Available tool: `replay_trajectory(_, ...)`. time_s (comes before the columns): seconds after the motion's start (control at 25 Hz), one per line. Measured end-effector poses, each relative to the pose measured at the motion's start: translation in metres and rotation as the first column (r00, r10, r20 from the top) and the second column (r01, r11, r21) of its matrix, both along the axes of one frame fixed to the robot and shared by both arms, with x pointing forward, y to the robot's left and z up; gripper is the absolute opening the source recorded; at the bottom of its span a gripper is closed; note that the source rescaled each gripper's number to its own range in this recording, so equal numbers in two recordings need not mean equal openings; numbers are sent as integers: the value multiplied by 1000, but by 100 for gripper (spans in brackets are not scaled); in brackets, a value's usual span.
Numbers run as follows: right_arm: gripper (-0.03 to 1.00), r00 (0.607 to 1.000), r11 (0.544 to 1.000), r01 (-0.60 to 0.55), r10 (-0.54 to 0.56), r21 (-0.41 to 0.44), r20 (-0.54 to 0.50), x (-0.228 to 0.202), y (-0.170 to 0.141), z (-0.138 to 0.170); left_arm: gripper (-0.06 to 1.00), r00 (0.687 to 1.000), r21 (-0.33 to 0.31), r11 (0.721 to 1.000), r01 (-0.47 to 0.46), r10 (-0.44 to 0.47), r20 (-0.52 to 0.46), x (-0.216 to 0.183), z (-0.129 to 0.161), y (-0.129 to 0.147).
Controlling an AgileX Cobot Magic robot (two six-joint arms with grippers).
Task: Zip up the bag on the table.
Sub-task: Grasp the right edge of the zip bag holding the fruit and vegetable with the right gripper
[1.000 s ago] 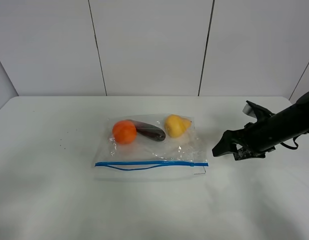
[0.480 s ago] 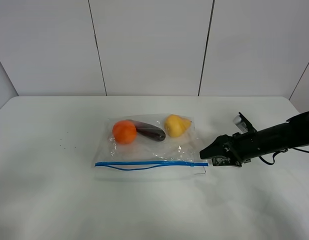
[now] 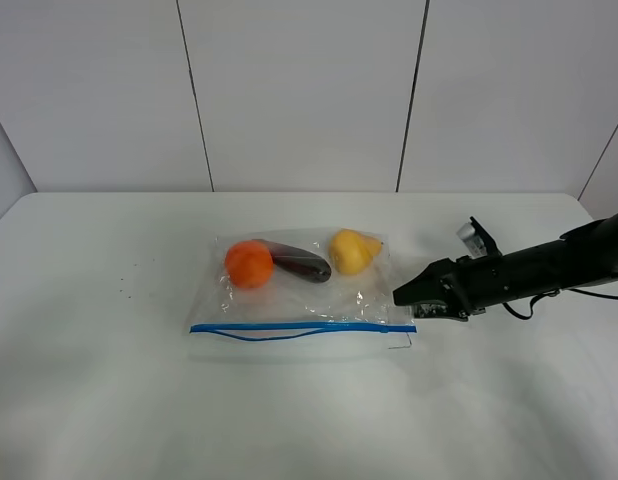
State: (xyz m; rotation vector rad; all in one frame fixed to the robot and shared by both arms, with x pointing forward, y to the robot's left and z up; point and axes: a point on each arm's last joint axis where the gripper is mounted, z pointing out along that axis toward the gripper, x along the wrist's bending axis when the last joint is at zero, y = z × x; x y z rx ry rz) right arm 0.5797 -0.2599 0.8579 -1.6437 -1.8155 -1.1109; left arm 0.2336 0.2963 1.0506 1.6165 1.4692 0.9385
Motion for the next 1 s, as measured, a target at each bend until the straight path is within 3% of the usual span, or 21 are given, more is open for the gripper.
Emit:
replay_trajectory(0.36,70,998,999,-8,10,38,-54,-2,2,-19,100,1000,0,1000,0,0,0,0,0,0)
replay_trajectory(0.68,44,998,998,2,2,61,-55,-1,3,-24,100,1000,0,1000,0,0,0,0,0,0)
replay_trajectory(0.92,39,999,998,2,1,62,-49,-1,3,-24,100,1000,0,1000,0,0,0,0,0,0)
replay_trajectory(1.0,27,999,998,2,1,58,-46,-1,3,-24,100,1000,0,1000,0,0,0,0,0,0)
